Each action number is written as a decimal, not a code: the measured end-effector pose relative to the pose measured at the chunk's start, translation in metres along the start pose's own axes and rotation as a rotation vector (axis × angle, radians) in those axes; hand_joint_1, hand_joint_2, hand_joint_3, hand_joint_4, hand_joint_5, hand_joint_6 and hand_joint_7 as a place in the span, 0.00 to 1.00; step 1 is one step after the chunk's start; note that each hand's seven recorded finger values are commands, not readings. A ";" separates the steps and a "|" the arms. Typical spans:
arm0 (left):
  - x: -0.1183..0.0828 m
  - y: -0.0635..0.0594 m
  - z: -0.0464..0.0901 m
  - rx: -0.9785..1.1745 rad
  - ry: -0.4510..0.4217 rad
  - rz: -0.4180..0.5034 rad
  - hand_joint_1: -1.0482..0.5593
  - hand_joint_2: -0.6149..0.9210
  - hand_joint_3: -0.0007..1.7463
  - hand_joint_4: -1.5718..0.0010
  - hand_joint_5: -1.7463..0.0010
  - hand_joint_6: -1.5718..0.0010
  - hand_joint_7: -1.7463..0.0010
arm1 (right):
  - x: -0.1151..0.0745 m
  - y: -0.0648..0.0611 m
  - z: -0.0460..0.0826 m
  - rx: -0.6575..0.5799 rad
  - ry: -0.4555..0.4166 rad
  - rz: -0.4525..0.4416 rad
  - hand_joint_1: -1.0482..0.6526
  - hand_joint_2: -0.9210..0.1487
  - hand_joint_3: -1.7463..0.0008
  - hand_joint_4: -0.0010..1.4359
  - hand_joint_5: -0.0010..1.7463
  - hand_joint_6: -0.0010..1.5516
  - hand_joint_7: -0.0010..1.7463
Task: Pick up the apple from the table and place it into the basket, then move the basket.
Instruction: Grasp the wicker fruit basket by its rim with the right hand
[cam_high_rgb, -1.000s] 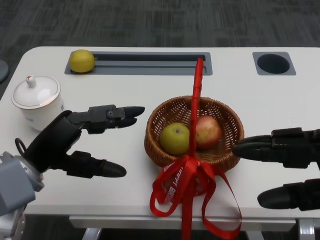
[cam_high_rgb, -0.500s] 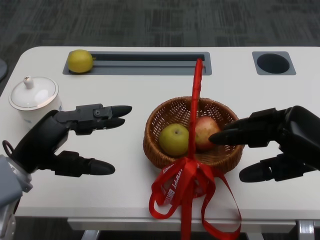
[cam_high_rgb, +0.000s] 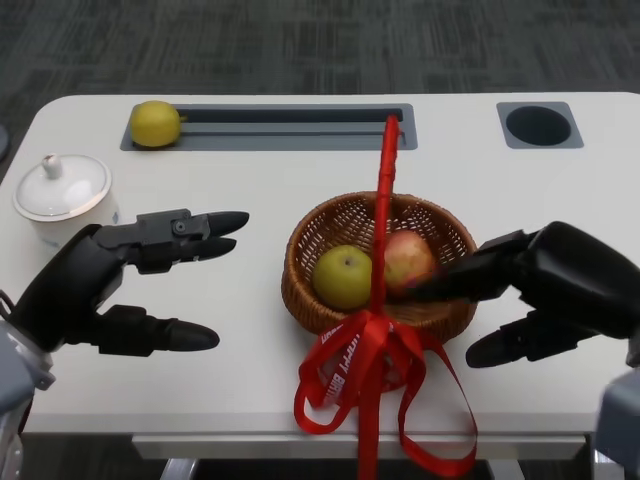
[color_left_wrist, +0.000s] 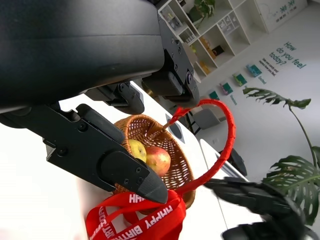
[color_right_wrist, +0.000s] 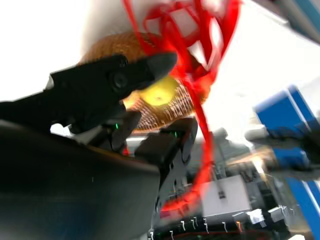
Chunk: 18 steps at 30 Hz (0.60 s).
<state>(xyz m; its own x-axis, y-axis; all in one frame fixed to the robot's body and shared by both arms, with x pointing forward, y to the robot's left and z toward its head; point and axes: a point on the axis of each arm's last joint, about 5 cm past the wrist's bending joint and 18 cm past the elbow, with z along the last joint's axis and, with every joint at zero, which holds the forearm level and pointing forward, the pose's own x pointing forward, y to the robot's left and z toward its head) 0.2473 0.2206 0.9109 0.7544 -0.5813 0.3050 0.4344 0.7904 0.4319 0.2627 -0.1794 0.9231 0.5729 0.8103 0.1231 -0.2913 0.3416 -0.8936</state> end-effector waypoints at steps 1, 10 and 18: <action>0.000 0.000 0.000 -0.001 0.001 0.000 0.31 0.88 0.00 0.58 1.00 0.62 1.00 | 0.003 0.004 -0.003 -0.010 0.017 0.047 0.31 0.07 1.00 0.55 0.01 0.46 0.00; 0.000 0.000 0.001 0.001 0.000 -0.001 0.31 0.88 0.00 0.57 1.00 0.61 1.00 | 0.029 0.016 -0.012 -0.055 0.034 0.194 0.35 0.10 1.00 0.58 0.01 0.48 0.01; 0.000 -0.002 0.003 0.002 -0.014 0.000 0.31 0.88 0.00 0.57 1.00 0.61 1.00 | 0.045 0.028 -0.013 -0.135 0.027 0.267 0.33 0.12 1.00 0.60 0.01 0.49 0.01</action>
<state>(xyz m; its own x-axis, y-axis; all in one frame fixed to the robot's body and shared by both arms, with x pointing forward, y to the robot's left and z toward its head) 0.2455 0.2186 0.9128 0.7475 -0.5842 0.3162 0.4336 0.7897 0.4340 0.2904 -0.1395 0.8979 0.5103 0.8495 -0.1343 -0.3313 0.0500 -0.9422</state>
